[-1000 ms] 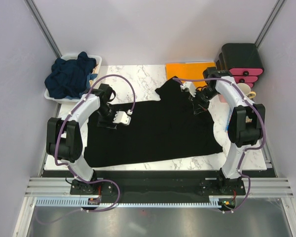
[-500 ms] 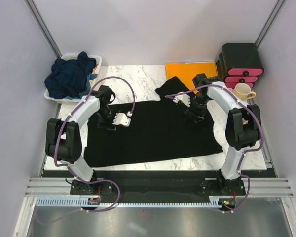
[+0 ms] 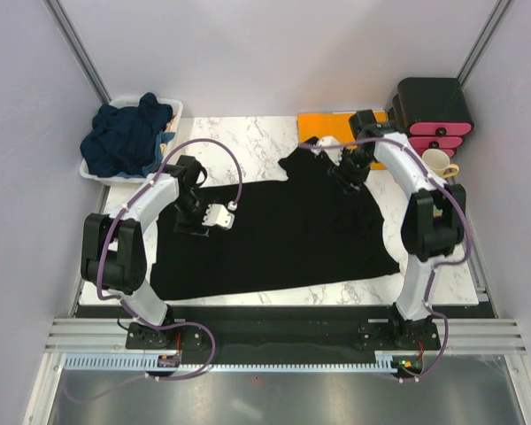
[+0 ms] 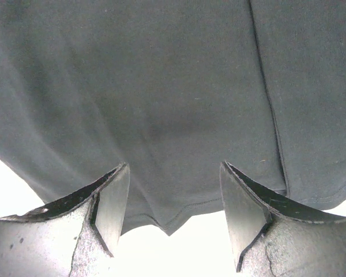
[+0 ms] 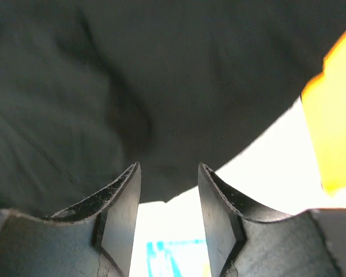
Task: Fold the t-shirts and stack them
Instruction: Fold the tshirt
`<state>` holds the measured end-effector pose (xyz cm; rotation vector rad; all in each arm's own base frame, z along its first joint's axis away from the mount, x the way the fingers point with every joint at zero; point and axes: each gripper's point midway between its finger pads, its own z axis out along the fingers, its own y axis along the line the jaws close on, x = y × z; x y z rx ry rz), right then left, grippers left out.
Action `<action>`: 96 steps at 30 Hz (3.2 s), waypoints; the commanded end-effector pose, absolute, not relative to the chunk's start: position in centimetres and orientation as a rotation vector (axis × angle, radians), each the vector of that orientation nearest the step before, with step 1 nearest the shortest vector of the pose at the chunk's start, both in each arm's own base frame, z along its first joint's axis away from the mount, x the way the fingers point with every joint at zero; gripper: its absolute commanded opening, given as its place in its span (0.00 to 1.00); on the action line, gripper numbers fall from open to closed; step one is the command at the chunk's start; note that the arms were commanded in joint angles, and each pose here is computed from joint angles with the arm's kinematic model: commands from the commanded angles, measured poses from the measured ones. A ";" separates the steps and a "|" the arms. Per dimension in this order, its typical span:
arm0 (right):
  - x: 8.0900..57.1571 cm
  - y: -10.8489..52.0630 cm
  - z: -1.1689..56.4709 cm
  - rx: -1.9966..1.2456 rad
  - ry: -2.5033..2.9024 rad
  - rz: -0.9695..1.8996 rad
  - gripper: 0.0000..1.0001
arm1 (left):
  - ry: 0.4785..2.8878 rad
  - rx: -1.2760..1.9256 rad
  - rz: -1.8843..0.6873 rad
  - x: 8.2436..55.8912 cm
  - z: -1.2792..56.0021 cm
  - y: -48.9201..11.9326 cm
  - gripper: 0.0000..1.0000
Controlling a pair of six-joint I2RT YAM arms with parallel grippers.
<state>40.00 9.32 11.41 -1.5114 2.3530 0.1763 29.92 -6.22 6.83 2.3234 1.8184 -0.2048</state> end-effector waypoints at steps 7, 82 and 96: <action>38.9 12.4 7.5 -1.170 2.573 1.056 0.53 | 1.781 2.283 -0.206 29.4 7.8 -7.0 0.71; 31.3 18.4 6.3 -1.634 2.479 1.041 0.00 | 1.732 2.332 -0.205 32.0 7.3 -8.0 0.71; 33.7 19.6 8.2 -1.974 2.279 0.603 0.00 | 1.700 2.350 -0.209 32.7 7.3 -8.7 0.71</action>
